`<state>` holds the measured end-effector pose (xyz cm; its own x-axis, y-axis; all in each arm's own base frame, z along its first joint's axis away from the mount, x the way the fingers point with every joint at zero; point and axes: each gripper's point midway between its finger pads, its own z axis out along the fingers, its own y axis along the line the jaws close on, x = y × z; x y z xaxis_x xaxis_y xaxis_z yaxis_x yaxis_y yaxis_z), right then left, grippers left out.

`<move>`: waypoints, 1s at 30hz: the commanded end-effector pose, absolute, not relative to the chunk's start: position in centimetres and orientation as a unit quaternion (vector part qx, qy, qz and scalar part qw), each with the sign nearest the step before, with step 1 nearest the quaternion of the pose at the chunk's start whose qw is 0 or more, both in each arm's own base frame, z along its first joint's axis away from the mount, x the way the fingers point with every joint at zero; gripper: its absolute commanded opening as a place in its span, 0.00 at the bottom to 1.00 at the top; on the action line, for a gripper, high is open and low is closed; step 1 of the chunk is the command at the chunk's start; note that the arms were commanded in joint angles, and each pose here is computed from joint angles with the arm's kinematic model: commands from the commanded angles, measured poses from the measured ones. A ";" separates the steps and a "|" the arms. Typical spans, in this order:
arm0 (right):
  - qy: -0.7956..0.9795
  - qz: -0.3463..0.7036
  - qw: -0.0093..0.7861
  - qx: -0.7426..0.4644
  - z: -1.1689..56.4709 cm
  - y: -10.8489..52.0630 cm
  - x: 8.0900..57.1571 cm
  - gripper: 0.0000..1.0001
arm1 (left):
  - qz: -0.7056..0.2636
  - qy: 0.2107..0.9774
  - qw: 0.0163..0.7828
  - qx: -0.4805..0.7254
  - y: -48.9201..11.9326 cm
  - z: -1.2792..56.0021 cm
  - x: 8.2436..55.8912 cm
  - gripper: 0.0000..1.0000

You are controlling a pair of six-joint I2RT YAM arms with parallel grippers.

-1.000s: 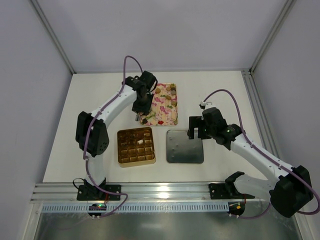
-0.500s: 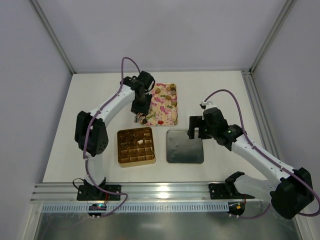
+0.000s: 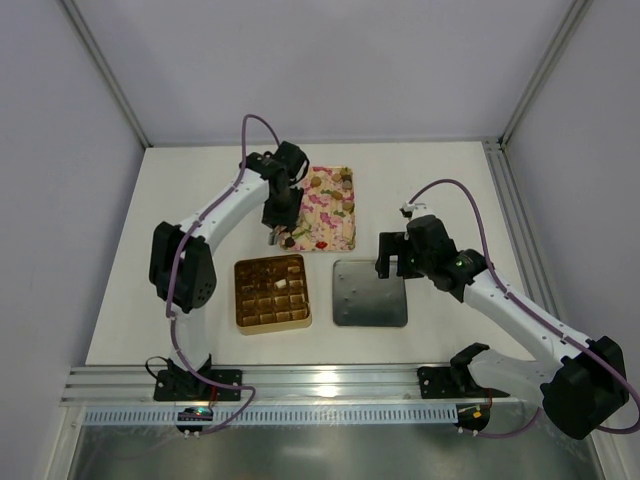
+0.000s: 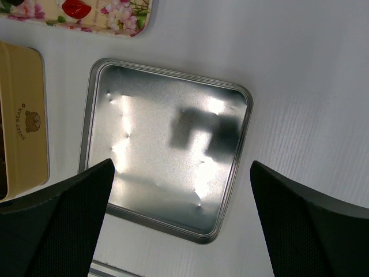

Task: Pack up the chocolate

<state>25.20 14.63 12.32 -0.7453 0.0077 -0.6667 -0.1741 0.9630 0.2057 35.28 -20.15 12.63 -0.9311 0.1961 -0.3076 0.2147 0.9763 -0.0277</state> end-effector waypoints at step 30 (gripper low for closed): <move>0.917 0.138 0.373 -0.041 13.6 14.8 25.9 1.00 | -0.062 0.968 0.224 0.091 -20.0 19.2 36.2 0.29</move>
<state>25.19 14.65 12.32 -0.7456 0.0084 -0.6663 -0.1739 0.9628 0.2067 36.07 -20.13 15.53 -0.9136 0.1756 -0.3668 0.2067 0.9773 -0.0470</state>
